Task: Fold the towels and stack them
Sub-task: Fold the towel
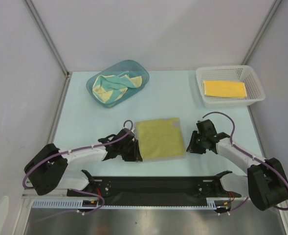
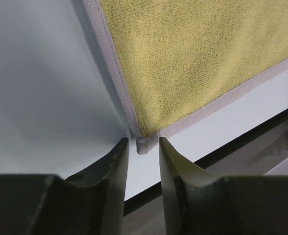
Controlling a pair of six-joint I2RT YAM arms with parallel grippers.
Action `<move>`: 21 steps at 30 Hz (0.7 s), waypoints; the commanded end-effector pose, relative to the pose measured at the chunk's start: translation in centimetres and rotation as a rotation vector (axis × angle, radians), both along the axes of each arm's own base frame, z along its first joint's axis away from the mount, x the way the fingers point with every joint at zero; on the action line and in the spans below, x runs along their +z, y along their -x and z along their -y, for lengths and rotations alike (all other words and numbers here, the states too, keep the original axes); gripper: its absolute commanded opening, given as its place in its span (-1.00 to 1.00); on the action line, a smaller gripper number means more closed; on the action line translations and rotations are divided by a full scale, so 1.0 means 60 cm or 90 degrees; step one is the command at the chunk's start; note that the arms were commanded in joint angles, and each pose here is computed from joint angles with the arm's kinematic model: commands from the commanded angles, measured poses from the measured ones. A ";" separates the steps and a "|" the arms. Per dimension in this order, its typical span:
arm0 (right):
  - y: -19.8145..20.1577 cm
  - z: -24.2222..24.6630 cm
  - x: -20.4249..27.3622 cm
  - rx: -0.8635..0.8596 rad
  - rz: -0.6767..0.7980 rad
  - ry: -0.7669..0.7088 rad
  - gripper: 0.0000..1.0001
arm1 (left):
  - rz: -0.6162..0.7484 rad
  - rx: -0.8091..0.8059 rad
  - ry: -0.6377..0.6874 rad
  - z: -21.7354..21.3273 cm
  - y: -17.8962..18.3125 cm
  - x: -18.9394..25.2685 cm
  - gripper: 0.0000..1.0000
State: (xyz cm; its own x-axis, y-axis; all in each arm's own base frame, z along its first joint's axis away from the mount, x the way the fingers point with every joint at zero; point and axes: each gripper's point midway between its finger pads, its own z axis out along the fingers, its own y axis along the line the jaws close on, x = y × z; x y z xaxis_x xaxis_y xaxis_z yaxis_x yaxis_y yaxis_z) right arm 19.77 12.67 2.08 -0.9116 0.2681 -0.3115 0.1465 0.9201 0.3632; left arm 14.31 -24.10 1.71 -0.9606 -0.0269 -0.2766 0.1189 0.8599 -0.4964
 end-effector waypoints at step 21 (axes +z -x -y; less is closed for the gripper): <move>-0.295 -0.098 0.080 0.115 0.184 -0.064 -0.88 | 0.149 0.036 -0.088 0.012 -0.308 0.085 -0.40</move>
State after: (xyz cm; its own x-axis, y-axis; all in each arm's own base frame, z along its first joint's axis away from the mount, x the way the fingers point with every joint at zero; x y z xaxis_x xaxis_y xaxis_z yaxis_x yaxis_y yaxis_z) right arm 34.33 18.26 6.20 -0.8616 0.1642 -0.4804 -0.0848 0.8864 0.4550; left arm 30.43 -24.82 6.21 -0.8887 -0.0332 -0.4573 0.1406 0.9296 -0.3407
